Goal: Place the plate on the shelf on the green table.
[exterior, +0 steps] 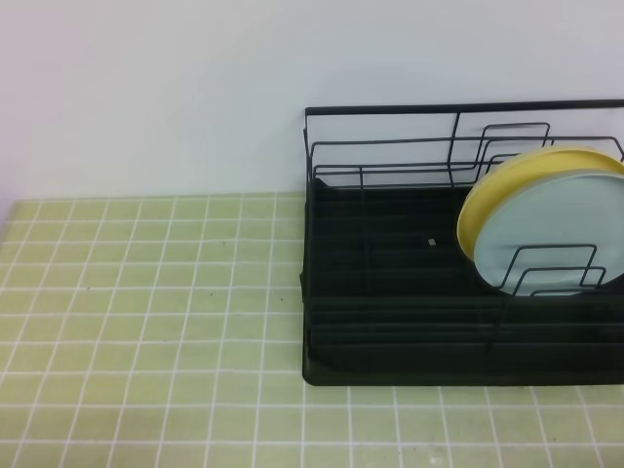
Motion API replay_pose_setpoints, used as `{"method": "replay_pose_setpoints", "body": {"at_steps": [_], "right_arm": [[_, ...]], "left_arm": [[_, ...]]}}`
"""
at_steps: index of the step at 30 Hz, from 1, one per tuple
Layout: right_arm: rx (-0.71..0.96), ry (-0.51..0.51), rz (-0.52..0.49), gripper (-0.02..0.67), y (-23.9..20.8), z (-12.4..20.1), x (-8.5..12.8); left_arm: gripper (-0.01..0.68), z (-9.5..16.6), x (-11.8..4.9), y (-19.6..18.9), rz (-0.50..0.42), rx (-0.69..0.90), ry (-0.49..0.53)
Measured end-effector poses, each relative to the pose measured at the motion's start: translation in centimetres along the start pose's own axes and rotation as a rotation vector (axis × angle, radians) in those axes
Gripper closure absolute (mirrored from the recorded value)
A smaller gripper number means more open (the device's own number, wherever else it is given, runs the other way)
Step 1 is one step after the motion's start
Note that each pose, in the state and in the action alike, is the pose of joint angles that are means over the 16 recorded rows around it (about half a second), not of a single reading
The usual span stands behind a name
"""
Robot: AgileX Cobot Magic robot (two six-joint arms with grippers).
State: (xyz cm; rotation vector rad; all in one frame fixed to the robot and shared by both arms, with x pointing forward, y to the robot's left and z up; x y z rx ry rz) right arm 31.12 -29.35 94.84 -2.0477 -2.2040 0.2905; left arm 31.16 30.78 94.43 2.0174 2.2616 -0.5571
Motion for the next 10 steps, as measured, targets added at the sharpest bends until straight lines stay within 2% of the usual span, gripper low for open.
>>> {"method": "replay_pose_setpoints", "body": {"at_steps": [10], "right_arm": [[0.0, 0.0, 0.0, 0.652, 0.0, 0.0, 0.0]], "left_arm": [[0.673, 0.0, 0.01, 0.01, -0.002, 0.001, 0.0]]}}
Point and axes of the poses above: a point on each arm's last joint axis where the gripper is mounted, y pointing out along that axis toward the gripper, x along the wrist's bending axis when the last joint is at zero, z = x × y, the point moved 2 cm from there along y, pointing out along that axis toward the gripper, and after that the axes turned 5 degrees about -y, right-handed, at the moved point
